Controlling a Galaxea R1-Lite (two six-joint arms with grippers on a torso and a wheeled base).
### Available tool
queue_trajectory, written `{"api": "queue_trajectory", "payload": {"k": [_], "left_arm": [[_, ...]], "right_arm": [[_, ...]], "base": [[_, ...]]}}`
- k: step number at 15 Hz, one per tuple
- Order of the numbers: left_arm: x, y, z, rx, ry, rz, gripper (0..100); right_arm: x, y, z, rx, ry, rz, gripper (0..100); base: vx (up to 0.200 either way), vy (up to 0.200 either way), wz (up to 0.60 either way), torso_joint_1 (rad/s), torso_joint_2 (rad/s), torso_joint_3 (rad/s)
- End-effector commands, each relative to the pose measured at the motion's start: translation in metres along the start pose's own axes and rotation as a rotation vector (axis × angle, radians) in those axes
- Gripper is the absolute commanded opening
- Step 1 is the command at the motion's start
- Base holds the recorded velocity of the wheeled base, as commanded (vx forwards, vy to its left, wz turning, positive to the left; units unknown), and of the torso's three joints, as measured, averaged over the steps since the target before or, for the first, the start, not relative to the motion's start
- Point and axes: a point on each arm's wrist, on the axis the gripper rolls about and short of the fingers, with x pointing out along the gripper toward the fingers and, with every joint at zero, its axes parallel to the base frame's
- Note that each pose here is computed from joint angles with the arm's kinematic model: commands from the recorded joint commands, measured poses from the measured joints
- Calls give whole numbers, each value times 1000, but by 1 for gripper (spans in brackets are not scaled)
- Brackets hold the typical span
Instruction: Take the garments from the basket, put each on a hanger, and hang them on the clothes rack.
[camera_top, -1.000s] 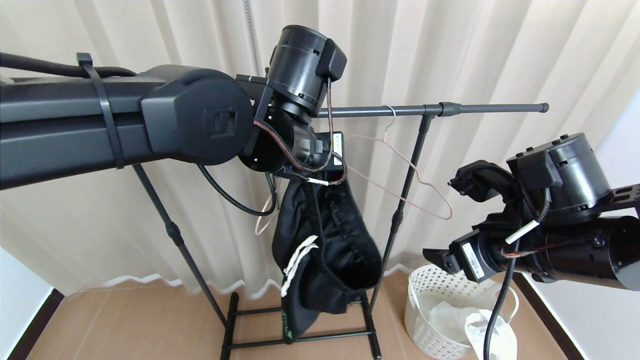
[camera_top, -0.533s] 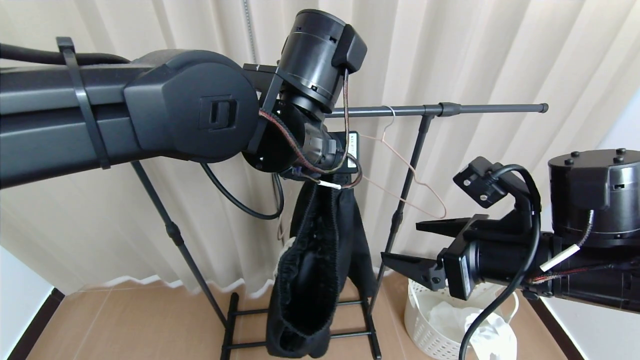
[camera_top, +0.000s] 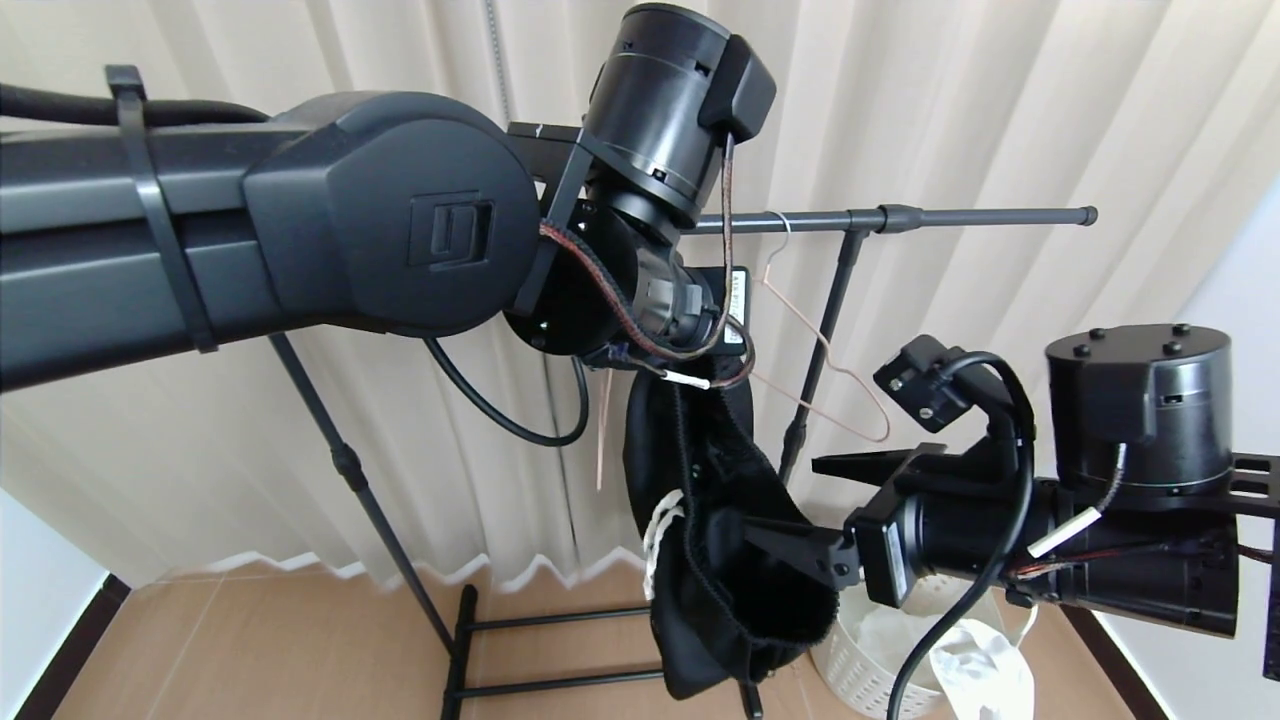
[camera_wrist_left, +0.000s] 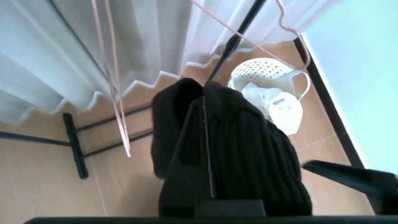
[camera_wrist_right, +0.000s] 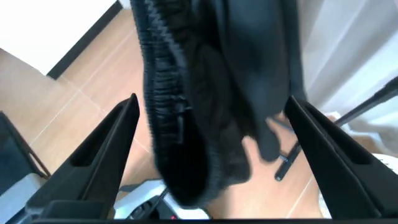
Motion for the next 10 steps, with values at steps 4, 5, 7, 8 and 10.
{"api": "queue_trajectory", "payload": {"k": [4,5,7,8,10], "left_arm": [[-4,-4,0,8,-4,-13,0],[-4,-4,0,8,-3,-12,0],[-4,-4,-1,9,-1,-12,0],[-5,-3,-1,9,-1,-10,0],[-4,-4,-1,10,1,-11,0]], "right_arm": [[53,-18,-23,30,135,-146,100],[56,-19,-24,28,118,-149,100],[57,-19,-23,23,76,-146,100],[57,-19,-22,23,62,-144,100],[56,-19,-21,23,53,-144,100]], "base": [[0,0,0,0,0,0],[0,0,0,0,0,0],[0,0,0,0,0,0],[0,0,0,0,0,0],[0,0,0,0,0,0]]}}
